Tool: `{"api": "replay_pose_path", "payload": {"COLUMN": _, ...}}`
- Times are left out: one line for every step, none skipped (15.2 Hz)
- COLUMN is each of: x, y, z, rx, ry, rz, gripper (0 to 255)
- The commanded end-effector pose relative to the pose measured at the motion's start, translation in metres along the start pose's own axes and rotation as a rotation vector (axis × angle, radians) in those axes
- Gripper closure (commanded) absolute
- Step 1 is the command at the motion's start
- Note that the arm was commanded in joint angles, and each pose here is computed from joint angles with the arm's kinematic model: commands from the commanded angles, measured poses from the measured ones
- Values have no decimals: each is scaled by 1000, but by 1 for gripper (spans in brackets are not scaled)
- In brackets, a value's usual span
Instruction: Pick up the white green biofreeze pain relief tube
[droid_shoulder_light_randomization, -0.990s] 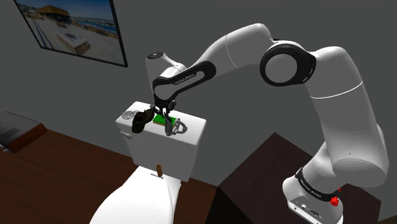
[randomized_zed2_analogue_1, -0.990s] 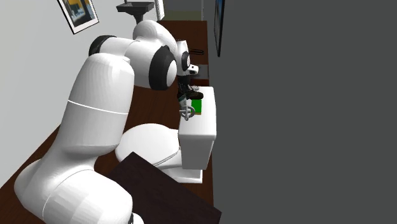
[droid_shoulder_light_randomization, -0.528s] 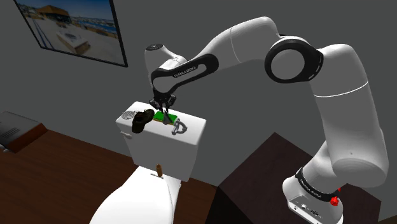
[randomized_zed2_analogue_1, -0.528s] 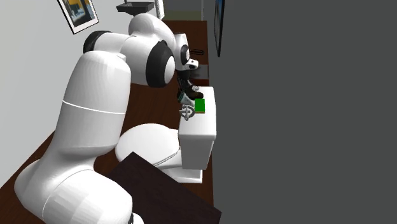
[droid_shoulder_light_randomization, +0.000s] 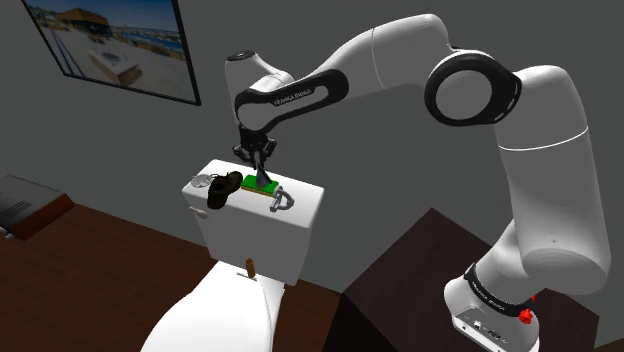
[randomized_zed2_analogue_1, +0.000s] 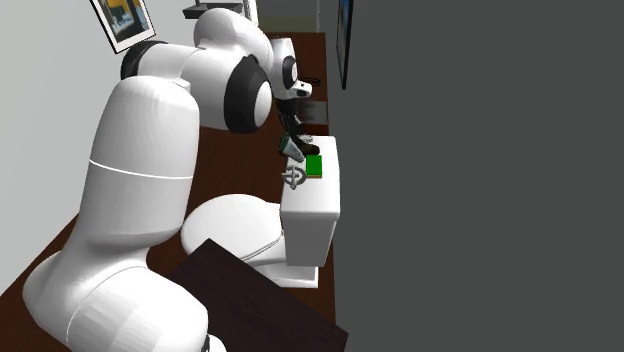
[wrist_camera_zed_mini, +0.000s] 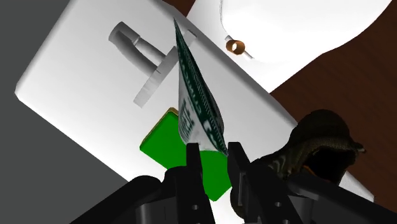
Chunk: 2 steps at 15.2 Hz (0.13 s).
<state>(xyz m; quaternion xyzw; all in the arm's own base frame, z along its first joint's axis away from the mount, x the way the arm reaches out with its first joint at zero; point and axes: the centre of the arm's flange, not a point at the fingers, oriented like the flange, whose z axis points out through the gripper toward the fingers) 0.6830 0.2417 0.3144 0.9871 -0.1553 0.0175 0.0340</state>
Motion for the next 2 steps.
{"api": "replay_pose_path", "payload": {"x": 1, "y": 0, "z": -7, "rx": 0, "ry": 0, "rz": 0, "gripper": 255}}
{"api": "replay_pose_path", "payload": {"x": 1, "y": 0, "z": -7, "rx": 0, "ry": 0, "rz": 0, "gripper": 255}}
